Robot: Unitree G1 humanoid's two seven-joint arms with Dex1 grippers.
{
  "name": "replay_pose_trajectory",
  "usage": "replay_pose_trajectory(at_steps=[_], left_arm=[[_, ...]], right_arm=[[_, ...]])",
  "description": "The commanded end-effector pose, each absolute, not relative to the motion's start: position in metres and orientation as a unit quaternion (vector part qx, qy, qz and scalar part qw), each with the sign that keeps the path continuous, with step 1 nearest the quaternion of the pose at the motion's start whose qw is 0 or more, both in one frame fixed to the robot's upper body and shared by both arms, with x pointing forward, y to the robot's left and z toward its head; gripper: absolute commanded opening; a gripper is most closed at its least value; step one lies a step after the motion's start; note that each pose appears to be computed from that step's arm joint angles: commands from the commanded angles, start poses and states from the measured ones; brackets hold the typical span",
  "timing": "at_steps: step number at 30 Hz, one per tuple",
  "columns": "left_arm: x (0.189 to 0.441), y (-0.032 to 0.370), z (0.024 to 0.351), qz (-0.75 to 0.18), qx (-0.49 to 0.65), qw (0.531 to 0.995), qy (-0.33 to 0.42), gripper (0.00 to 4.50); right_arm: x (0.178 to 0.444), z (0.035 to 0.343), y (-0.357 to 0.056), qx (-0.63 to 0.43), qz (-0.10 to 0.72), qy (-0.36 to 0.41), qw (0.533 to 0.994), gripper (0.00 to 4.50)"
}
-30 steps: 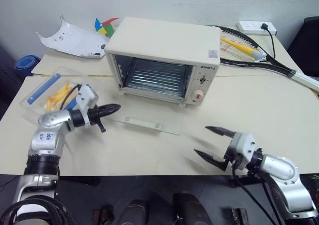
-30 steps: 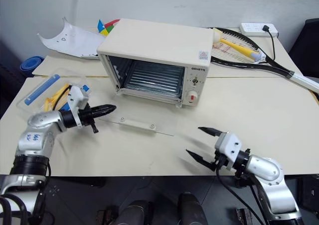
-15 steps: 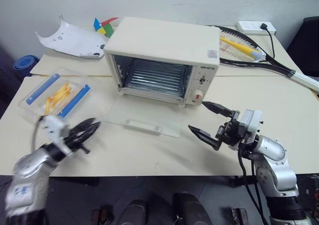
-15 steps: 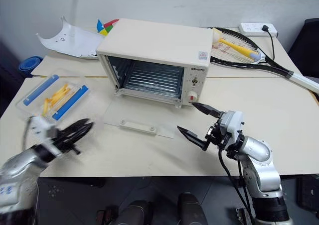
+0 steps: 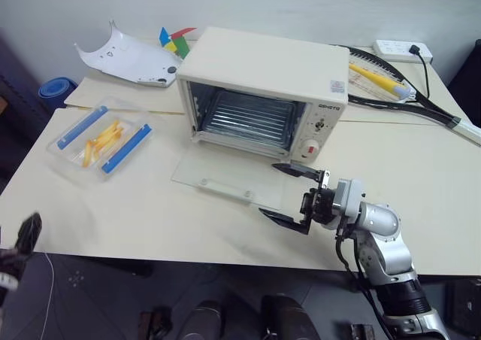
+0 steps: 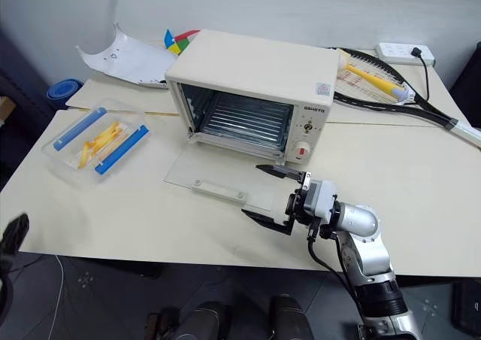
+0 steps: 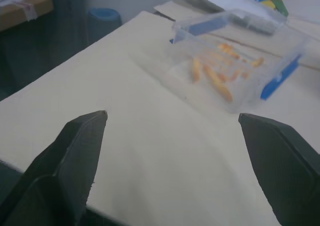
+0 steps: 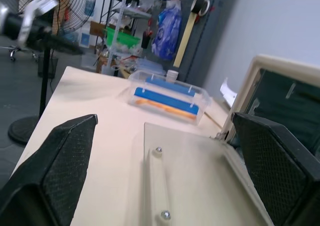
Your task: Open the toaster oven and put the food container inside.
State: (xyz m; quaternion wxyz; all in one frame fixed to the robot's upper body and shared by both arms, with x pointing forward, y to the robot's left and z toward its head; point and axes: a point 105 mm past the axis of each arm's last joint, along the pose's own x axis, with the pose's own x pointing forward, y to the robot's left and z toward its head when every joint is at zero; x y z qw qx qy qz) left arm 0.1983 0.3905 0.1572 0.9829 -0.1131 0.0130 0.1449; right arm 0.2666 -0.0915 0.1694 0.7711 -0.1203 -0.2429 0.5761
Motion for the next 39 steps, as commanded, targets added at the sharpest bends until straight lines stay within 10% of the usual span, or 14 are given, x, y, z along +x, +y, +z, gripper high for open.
replay_pose_trajectory(at_steps=[1,18,33,39], left_arm=[[0.219,0.391,0.176,0.153,-0.158,0.975,0.037,4.47],[0.324,0.407,0.175,0.187,-0.224,0.942,0.166,4.47],[0.325,0.426,0.182,0.212,-0.240,0.935,0.151,0.33],[0.318,0.428,0.221,0.166,-0.195,0.958,0.132,0.08]], right_arm=[[0.267,0.177,-0.097,-0.134,0.567,-0.258,0.771,4.50],[0.264,0.174,-0.090,-0.129,0.556,-0.254,0.781,4.50],[0.272,0.176,-0.092,-0.133,0.541,-0.255,0.790,4.50],[0.274,0.176,-0.095,-0.137,0.540,-0.250,0.792,4.50]])
